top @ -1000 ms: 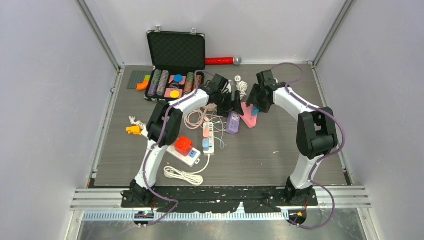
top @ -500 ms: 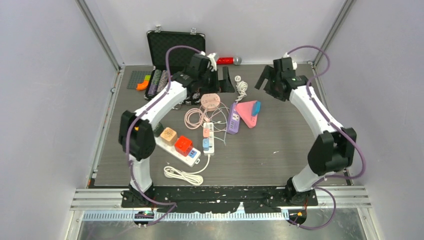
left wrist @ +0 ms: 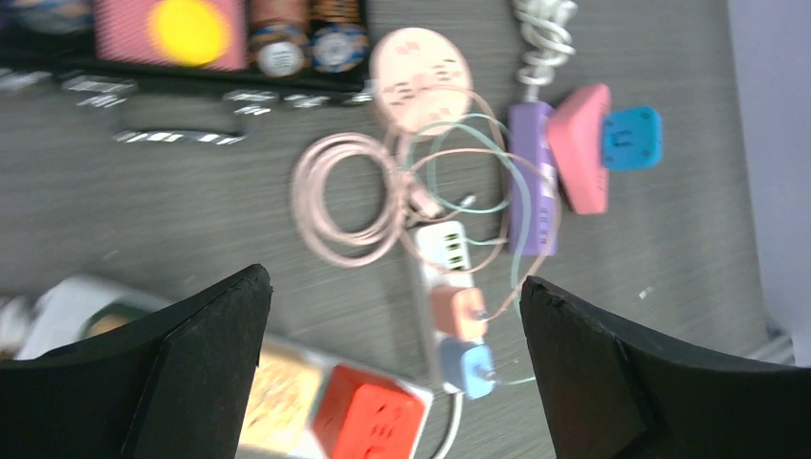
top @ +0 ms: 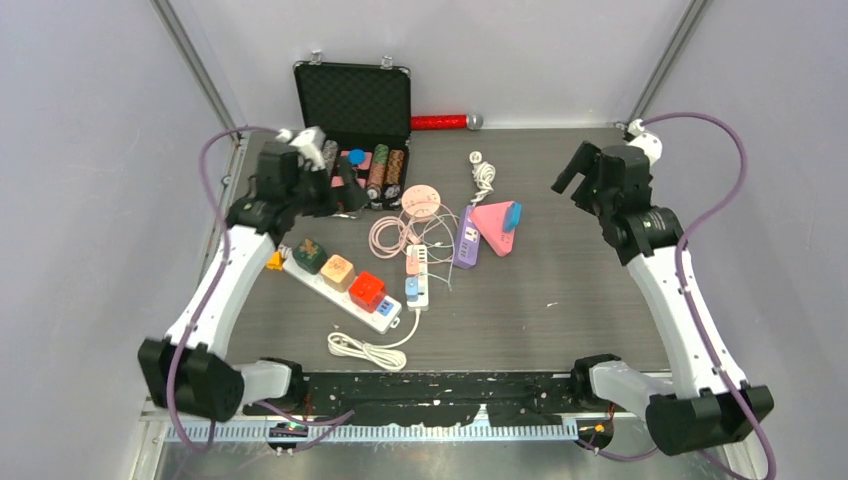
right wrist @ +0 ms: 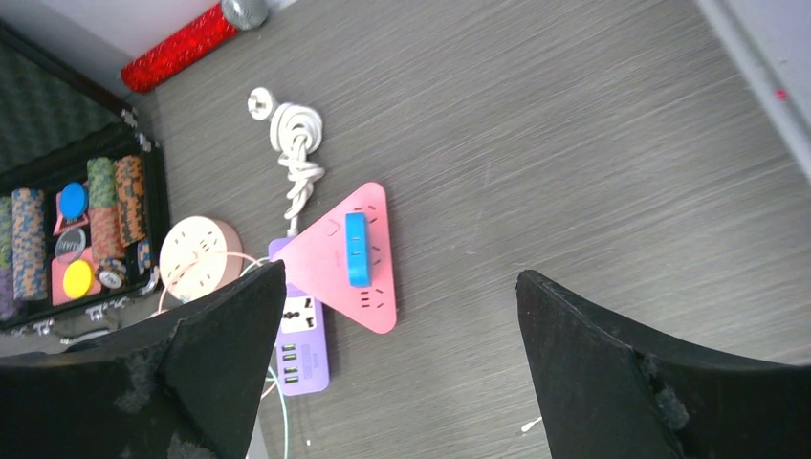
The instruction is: Insert the plug
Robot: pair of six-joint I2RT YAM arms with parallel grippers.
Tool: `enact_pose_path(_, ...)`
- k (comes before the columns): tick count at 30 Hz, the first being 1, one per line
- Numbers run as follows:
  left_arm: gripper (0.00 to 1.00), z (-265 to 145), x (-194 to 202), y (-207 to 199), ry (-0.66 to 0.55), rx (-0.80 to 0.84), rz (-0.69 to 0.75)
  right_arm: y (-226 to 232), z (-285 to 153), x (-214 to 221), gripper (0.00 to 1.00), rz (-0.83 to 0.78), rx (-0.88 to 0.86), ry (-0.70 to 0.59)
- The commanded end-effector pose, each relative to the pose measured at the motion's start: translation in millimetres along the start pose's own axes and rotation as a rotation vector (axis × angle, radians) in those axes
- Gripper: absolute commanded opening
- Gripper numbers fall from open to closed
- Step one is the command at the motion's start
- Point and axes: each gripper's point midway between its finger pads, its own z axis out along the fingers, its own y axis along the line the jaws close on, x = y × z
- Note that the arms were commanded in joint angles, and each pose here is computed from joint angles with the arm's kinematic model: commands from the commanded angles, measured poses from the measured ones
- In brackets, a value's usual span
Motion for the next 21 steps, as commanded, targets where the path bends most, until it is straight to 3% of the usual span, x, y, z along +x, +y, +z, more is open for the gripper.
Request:
enact_pose_path(1,1.00,-54.9,-4.6,43.7,-0.125,-0.111,-0.036,-24.5,-26.8,-25.7,0.94,0.012,0.065,-0.140)
enact_pose_path(4,1.00,-96.0,-2.3,73.7,-0.209,-0.311,-0.146,-36.3,-40.0,-24.4,0.92,0.031,0.087,-0.168)
enact_pose_path(7,1.00,-122.2,4.3,87.1,-0.249,-0.405,-0.064,-43.4,-55.4,-21.3,0.90,0.063,0.078,-0.194)
enact_pose_path(12,1.00,-171.4,3.7,76.0,-0.346,-0.426,0.030,-63.4,-81.7,-29.6,0.88,0.093,0.136,-0.260)
enact_pose_path(16,1.00,-220.0,-14.0,52.6,-0.542,-0.390,-0.076,-76.3,-110.8,-37.4,0.87,0.149,0.150,-0.322)
enact_pose_path(21,1.00,-260.9,-16.3,36.9,-0.715,-0.341,-0.119,-85.4,-144.8,-51.2,0.97,0.186,0.143,-0.392)
